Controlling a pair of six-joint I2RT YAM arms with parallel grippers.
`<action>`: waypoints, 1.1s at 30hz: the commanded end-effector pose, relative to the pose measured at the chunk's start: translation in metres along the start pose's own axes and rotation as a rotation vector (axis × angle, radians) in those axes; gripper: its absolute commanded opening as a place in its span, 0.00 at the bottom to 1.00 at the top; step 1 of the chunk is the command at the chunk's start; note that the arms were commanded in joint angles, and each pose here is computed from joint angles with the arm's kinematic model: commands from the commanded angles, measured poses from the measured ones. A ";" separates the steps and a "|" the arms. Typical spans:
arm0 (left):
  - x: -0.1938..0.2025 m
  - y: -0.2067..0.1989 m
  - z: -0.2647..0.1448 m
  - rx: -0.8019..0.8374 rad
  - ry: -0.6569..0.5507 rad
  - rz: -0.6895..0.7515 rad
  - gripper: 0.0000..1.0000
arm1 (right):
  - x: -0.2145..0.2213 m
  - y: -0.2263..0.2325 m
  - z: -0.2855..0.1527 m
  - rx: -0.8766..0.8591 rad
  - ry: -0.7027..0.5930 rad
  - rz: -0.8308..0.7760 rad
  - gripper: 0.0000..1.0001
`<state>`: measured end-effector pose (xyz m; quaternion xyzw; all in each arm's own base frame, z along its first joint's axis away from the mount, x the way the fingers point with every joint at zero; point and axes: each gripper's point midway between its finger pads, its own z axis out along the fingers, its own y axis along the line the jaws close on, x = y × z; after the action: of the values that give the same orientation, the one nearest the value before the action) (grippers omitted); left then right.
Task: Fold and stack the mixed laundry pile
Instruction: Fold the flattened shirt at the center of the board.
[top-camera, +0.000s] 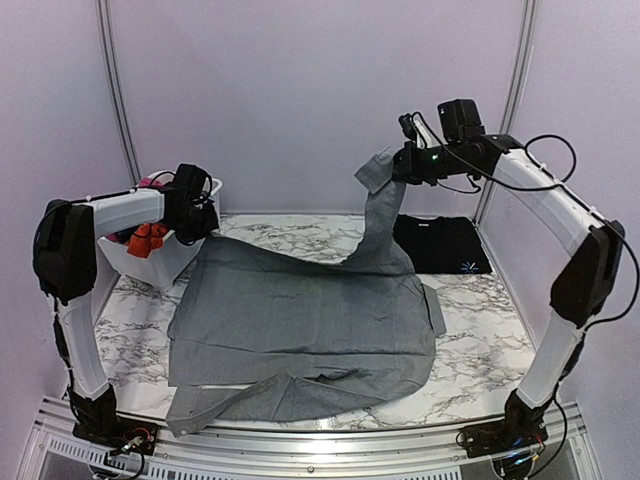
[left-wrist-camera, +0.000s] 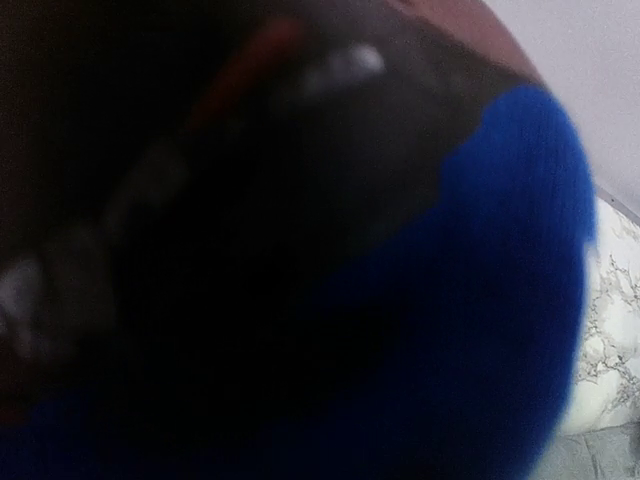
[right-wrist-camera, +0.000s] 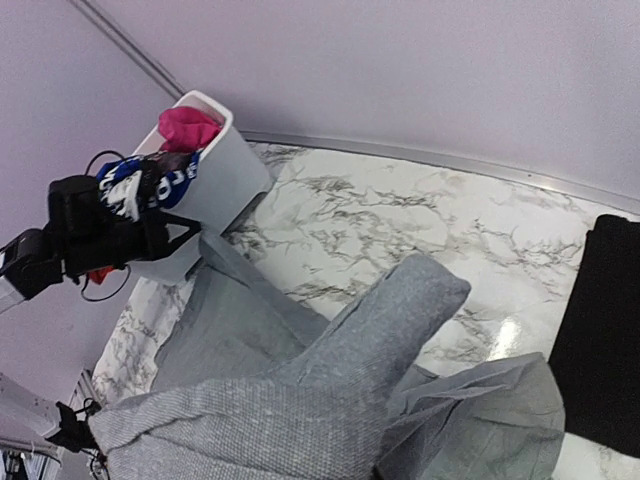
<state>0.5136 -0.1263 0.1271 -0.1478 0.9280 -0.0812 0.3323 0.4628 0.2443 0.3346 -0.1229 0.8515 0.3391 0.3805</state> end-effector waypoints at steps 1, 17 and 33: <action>0.004 0.016 -0.012 -0.035 -0.002 0.019 0.00 | 0.014 0.030 -0.034 0.033 -0.055 0.032 0.00; 0.056 0.048 -0.036 -0.078 0.106 0.110 0.00 | 0.141 0.068 -0.041 -0.002 0.058 0.194 0.00; 0.101 0.082 -0.046 -0.168 0.226 0.211 0.00 | 0.228 0.109 -0.037 -0.080 0.266 0.279 0.00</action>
<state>0.4192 -0.0987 0.0968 -0.0710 0.9623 -0.0243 0.2614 0.2440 0.3109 0.2304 -0.0790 0.8936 0.3851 0.2167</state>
